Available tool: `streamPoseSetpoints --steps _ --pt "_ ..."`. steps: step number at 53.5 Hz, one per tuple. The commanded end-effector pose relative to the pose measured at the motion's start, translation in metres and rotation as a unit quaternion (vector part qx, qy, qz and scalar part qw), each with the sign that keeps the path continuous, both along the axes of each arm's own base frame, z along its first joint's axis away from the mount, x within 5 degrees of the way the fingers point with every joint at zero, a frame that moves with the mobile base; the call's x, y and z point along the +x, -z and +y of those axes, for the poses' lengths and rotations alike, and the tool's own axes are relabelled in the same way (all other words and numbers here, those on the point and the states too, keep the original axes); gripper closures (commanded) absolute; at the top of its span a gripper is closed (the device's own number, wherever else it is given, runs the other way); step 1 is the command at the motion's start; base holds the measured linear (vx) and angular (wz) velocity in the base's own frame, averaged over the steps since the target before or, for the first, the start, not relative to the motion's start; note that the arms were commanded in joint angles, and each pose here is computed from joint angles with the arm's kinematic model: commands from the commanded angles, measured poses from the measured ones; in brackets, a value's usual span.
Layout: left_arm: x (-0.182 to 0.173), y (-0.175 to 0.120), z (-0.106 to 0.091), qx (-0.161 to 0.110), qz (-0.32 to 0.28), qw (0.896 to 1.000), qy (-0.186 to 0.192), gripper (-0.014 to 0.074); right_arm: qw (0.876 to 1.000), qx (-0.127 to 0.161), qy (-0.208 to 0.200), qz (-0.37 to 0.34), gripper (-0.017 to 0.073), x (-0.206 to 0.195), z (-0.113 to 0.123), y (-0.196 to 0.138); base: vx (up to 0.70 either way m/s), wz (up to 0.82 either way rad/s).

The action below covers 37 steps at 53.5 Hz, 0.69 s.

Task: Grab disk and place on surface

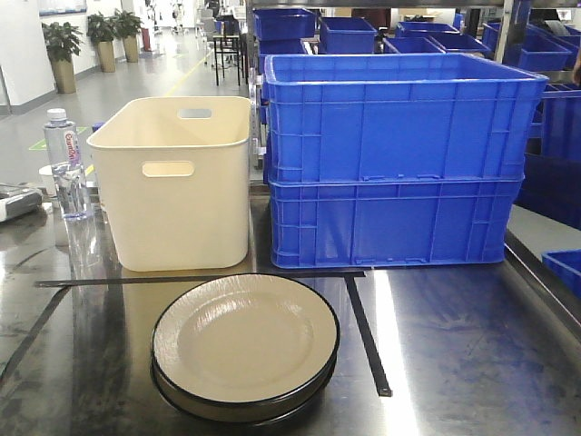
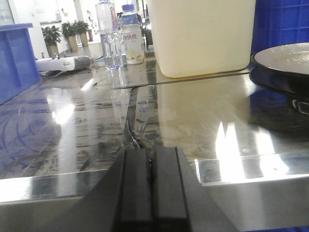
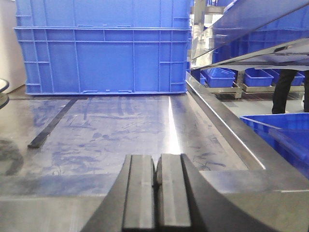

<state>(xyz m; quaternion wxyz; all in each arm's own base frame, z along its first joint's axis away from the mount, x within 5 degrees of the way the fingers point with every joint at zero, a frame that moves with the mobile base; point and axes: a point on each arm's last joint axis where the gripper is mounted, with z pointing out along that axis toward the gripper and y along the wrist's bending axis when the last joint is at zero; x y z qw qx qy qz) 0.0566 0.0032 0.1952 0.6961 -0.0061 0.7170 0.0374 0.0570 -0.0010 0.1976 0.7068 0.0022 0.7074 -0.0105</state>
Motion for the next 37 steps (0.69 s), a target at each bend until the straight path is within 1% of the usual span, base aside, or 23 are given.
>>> streamPoseSetpoints --steps 1,37 --pt "-0.0002 -0.0005 0.0004 -0.004 -0.039 0.999 -0.001 0.0592 0.999 -0.005 0.001 -0.04 0.0567 -0.0011 -0.0001 -0.0079 0.0 0.0" --pt "-0.0002 -0.0005 0.0004 -0.004 -0.039 0.999 -0.001 0.0592 0.999 -0.005 0.001 -0.041 0.0567 -0.0012 -0.0001 -0.0079 0.0 0.0"
